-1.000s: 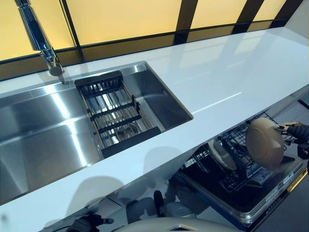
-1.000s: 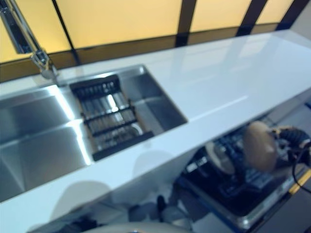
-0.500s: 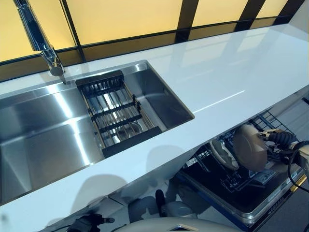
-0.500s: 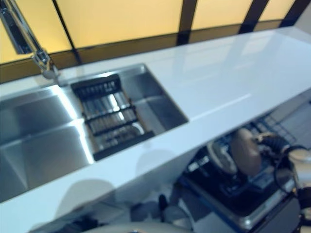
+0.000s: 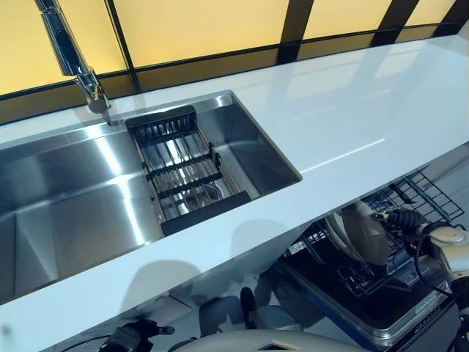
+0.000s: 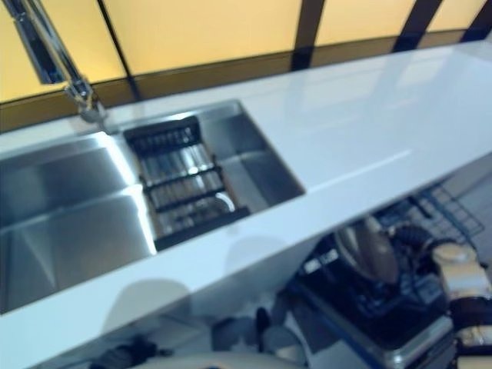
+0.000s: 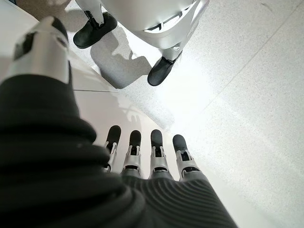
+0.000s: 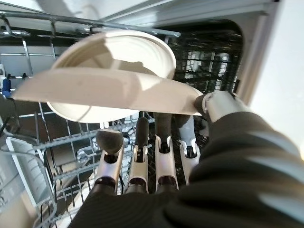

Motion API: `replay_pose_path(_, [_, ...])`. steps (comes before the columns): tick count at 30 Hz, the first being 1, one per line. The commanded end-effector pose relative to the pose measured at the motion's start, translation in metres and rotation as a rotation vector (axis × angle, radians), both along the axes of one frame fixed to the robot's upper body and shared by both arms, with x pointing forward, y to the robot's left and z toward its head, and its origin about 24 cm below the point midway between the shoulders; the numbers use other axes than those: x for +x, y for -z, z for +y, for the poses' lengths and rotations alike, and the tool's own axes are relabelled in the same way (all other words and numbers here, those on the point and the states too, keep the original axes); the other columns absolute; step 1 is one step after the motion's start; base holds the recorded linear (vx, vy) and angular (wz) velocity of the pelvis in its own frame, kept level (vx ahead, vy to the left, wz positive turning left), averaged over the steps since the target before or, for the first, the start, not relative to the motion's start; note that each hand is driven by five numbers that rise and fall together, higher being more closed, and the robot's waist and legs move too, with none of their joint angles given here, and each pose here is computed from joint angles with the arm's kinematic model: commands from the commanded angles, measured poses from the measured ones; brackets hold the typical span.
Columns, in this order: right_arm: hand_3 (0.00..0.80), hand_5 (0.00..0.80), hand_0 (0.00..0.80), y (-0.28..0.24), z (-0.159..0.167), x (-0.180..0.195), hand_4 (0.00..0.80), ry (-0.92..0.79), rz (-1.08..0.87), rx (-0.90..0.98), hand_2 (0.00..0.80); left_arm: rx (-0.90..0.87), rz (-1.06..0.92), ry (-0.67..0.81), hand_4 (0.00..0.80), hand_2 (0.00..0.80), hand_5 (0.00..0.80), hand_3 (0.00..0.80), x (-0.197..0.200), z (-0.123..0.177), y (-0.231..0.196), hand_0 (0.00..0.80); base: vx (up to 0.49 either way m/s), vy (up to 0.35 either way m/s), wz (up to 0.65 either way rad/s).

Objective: Take plates into dishwasher

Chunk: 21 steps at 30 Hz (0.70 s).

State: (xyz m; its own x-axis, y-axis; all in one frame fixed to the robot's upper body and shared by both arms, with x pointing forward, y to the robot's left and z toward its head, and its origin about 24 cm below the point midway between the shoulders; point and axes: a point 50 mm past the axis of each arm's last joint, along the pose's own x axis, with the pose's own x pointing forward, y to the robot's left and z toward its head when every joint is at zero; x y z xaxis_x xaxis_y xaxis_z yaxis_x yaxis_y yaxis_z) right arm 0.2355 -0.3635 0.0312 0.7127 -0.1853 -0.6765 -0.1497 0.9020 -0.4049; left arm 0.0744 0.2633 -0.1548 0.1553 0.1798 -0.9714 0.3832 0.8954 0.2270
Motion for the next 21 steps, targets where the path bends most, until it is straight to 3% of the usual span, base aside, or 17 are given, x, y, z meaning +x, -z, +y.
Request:
replay_pose_path(1, [0.8,0.8,0.8,-0.022,0.003,0.031,0.8,-0.013,-0.117,-0.049,0.8,0.07,-0.167,0.052,0.0,0.0,0.0,0.0,0.057,0.019,-0.021,0.0,0.0,0.0,0.0])
replay_pose_path(21, [0.8,0.8,0.8,0.008,0.001,0.031,0.8,0.065,0.025,-0.049,0.8,0.047,-0.177,0.06,0.0,0.0,0.0,0.0,0.057,0.015,-0.02,0.0,0.012,-0.006,0.04])
